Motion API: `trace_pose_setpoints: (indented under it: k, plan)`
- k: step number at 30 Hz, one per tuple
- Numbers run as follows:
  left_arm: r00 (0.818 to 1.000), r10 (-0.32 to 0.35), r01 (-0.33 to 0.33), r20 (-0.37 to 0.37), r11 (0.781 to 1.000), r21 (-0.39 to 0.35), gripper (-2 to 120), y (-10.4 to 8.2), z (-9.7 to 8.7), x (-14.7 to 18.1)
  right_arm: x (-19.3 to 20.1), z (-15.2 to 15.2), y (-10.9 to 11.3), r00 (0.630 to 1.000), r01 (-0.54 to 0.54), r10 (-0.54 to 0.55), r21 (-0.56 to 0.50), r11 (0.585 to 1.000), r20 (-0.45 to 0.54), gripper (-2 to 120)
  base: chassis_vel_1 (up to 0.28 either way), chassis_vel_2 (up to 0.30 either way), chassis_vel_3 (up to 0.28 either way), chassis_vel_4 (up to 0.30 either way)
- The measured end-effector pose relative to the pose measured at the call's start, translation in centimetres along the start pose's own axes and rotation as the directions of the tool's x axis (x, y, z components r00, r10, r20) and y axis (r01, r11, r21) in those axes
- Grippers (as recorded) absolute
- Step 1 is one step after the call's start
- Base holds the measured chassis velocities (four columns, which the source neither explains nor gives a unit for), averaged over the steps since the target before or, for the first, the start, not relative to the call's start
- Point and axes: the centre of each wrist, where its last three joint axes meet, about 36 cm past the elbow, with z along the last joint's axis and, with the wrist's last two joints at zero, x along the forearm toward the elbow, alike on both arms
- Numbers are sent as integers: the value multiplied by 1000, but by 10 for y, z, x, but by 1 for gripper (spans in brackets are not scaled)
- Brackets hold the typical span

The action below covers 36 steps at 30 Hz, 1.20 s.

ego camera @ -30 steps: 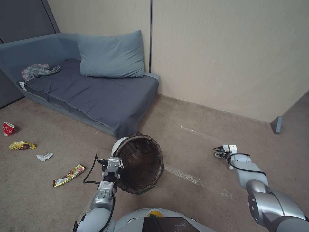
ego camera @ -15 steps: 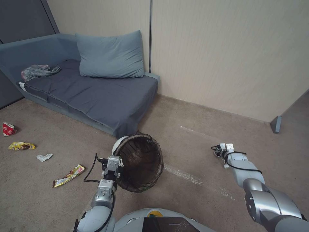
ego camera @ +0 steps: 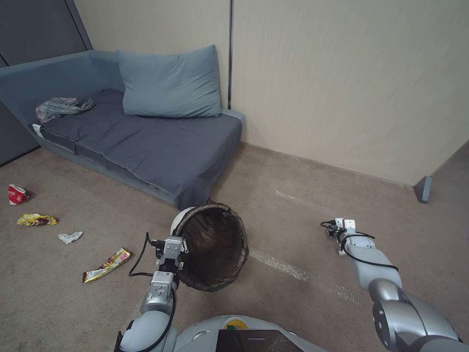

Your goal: Pick up the trash bin, then pick up the garbage from the floor and place it into the trash bin.

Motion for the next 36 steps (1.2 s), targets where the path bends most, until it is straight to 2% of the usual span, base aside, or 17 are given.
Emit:
trace_pose_setpoints:
  k: [6,12,16,17,18,19,20,22,23,24,25,26,28,29,30,32,36]
  plan:
    - [1000,-2,2,-8,1000,12,0,-5,4,-5,19,-13,2,995,-34,42,-96,995,88,29,0,0,0,0]
    - [1000,-3,3,-7,1000,14,0,-6,4,-7,32,-12,6,991,-19,35,-120,993,129,29,0,0,0,0]
    - [1000,-8,9,-11,1000,22,0,-6,5,-12,84,-21,3,953,63,0,-199,978,303,29,0,0,0,0]
    - [1000,-3,3,-21,999,33,0,-9,6,-14,117,-37,8,890,147,-45,-193,970,453,29,0,0,0,0]
    - [1000,3,-1,-26,999,40,0,-12,7,-15,134,-46,12,840,198,-82,-163,966,536,29,0,0,0,0]
    - [1000,3,-1,-26,999,40,0,-12,7,-15,134,-46,12,840,198,-82,-163,966,536,29,0,0,0,0]
    - [999,14,-12,-36,999,53,0,-15,9,-17,158,-54,22,732,286,-158,-88,954,663,29,0,0,0,0]
    - [999,29,-26,-45,997,71,0,-16,9,-19,202,-64,46,539,401,-303,76,913,786,29,0,0,0,0]
    - [999,29,-26,-45,997,71,0,-16,9,-19,202,-64,46,539,401,-303,76,913,786,29,0,0,0,0]
    - [998,36,-33,-47,996,77,0,-17,10,-21,235,-72,66,453,436,-375,166,885,809,29,0,0,0,0]
    - [998,41,-37,-48,996,82,0,-17,10,-23,253,-75,79,408,456,-414,211,865,814,29,0,0,0,0]
    - [998,41,-37,-48,996,82,0,-17,10,-23,253,-75,79,408,456,-414,211,865,814,29,0,0,0,0]
    - [997,57,-52,-49,994,99,0,-21,9,-25,313,-77,132,244,540,-550,360,761,798,29,0,0,0,0]
    - [997,57,-52,-49,994,99,0,-21,9,-25,313,-77,132,244,540,-550,360,761,798,29,0,0,0,0]
    - [995,84,-77,-51,989,124,0,-29,7,-26,371,-66,197,62,623,-694,515,589,717,29,0,0,0,0]
    - [994,97,-89,-48,987,136,0,-34,3,-25,389,-45,232,16,649,-765,576,498,644,29,0,0,0,0]
    - [994,100,-93,-45,986,140,0,-37,2,-24,392,-25,253,11,672,-803,591,447,595,29,0,0,0,0]
